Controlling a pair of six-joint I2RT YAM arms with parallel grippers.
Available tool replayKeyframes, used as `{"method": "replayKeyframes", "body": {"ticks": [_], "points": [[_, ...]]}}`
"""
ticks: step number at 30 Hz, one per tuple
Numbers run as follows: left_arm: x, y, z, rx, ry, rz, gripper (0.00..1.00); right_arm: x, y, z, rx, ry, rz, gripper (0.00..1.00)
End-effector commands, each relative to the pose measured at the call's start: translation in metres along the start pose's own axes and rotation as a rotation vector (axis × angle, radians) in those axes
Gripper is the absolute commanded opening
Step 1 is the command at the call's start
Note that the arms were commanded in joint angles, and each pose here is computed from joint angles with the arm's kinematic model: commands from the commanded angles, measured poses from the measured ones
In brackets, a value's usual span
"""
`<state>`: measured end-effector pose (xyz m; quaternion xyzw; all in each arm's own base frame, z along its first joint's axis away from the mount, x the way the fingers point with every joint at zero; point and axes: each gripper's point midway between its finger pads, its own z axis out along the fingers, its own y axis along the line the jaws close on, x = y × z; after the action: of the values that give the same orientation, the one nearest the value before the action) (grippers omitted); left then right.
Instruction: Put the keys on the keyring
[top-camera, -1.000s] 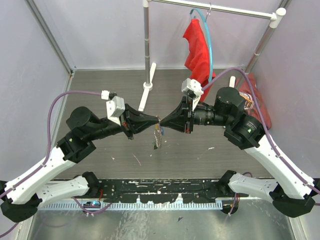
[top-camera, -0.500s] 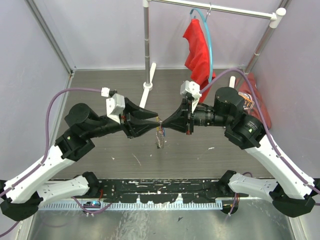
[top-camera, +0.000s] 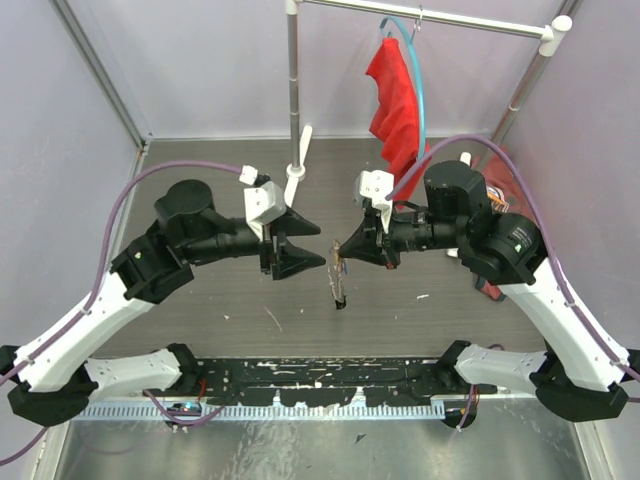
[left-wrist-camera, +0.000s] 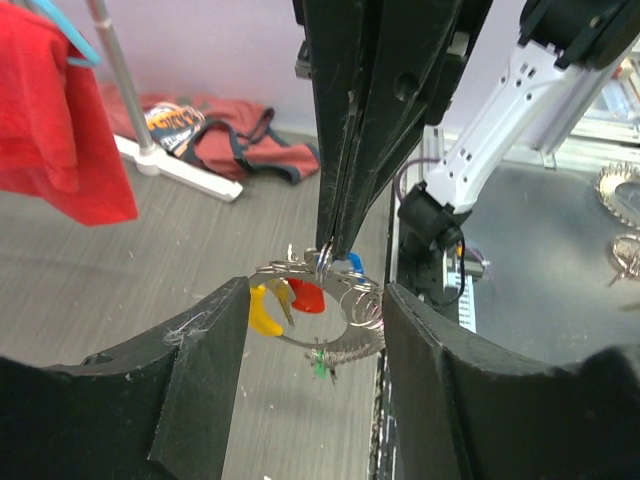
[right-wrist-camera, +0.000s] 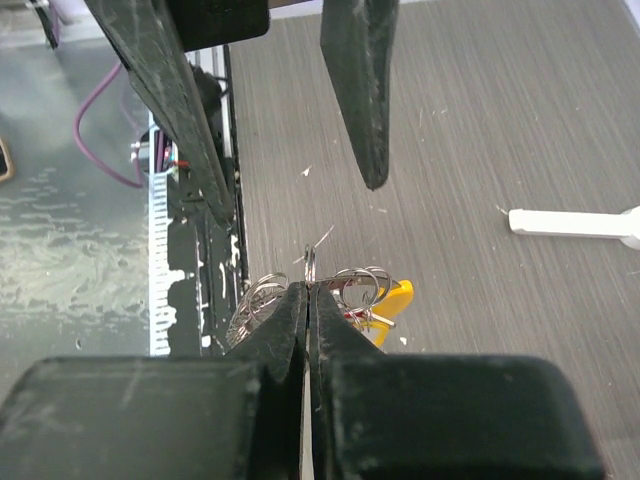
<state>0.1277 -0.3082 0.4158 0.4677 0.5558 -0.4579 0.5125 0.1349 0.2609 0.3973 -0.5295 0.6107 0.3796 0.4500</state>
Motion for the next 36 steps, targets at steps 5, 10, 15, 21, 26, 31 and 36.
{"method": "replayKeyframes", "body": {"ticks": [5,10,15,21,26,31,36], "points": [[0.015,-0.007,0.008,0.086,0.090,0.010,0.55,-0.002,0.005,-0.009,-0.014,0.018,-0.047,0.01],[0.017,-0.010,0.014,0.129,0.114,0.000,0.51,0.001,0.004,-0.008,-0.012,0.028,-0.047,0.01],[0.020,-0.011,0.019,0.151,0.130,-0.008,0.44,0.000,0.005,-0.008,-0.022,0.025,-0.053,0.01],[0.024,-0.011,0.026,0.176,0.143,-0.020,0.43,-0.001,0.006,-0.008,-0.026,0.018,-0.057,0.01],[0.027,-0.010,0.028,0.182,0.155,-0.028,0.39,-0.002,0.007,-0.008,-0.031,0.012,-0.060,0.01],[0.027,-0.010,0.028,0.182,0.157,-0.025,0.32,-0.001,0.007,-0.006,-0.035,0.015,-0.058,0.01],[0.029,-0.010,0.028,0.180,0.165,-0.026,0.28,-0.001,0.007,-0.005,-0.041,0.010,-0.057,0.01]]}}
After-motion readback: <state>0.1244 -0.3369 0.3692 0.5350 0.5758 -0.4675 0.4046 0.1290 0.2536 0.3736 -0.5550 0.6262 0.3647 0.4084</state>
